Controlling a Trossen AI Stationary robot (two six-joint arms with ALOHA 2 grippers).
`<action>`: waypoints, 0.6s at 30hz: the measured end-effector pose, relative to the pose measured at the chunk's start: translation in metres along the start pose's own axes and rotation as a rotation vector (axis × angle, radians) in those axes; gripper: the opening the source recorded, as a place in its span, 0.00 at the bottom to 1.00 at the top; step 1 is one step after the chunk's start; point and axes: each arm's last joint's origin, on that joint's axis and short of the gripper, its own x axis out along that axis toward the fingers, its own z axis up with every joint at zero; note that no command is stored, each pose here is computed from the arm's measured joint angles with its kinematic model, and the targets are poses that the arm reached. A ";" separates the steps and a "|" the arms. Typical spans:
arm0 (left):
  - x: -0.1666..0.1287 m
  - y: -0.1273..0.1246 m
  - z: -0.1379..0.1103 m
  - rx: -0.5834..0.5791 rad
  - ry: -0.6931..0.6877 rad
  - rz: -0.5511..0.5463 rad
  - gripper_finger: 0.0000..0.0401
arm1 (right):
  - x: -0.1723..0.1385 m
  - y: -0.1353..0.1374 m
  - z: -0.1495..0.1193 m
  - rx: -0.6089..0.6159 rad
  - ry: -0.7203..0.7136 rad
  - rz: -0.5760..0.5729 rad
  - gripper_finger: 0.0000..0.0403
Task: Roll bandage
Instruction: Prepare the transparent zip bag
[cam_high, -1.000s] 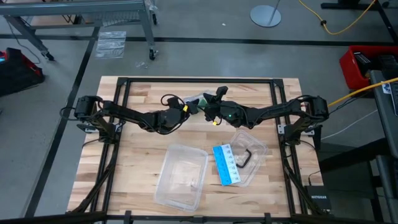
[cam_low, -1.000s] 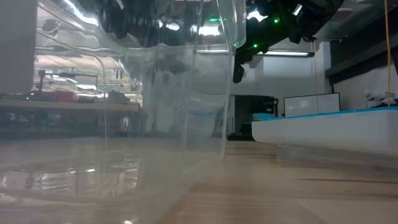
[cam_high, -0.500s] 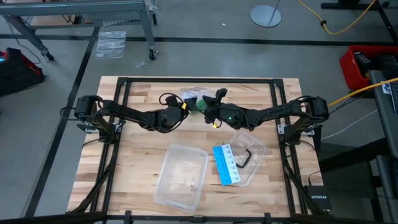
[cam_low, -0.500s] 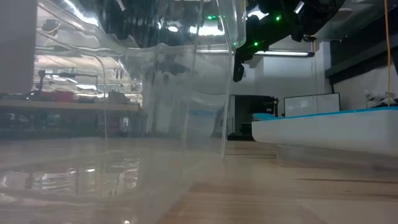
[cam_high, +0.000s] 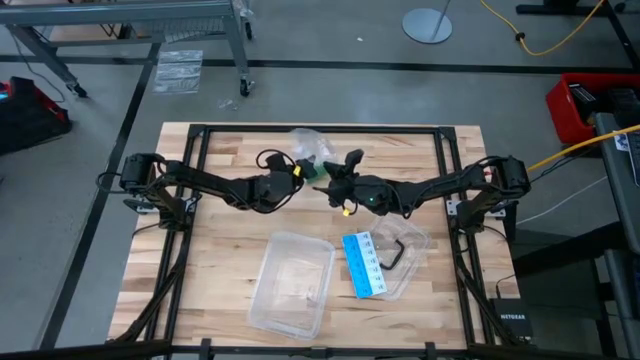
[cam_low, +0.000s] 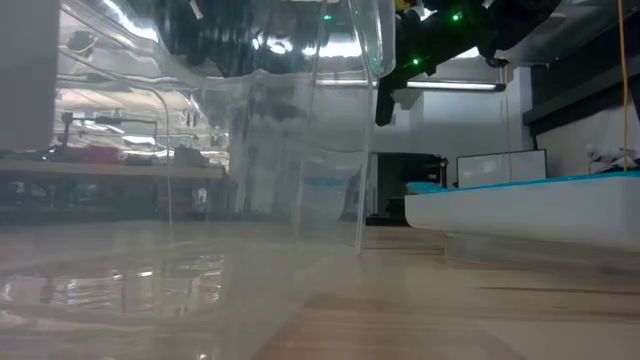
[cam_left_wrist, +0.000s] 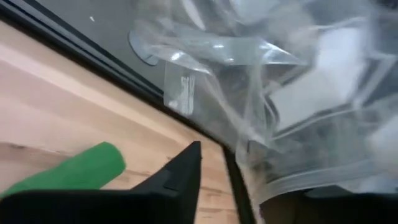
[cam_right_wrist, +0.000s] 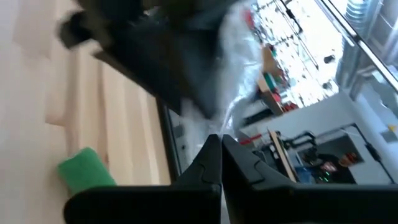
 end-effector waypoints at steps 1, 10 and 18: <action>0.000 0.002 -0.001 0.009 0.004 0.011 0.24 | 0.000 -0.001 0.000 -0.003 0.009 -0.011 0.00; -0.006 0.007 -0.007 0.032 0.039 0.054 0.02 | 0.001 -0.006 -0.001 0.003 0.063 -0.095 0.00; -0.015 0.005 -0.014 0.040 0.067 0.038 0.01 | 0.010 -0.014 -0.010 0.010 0.122 -0.141 0.00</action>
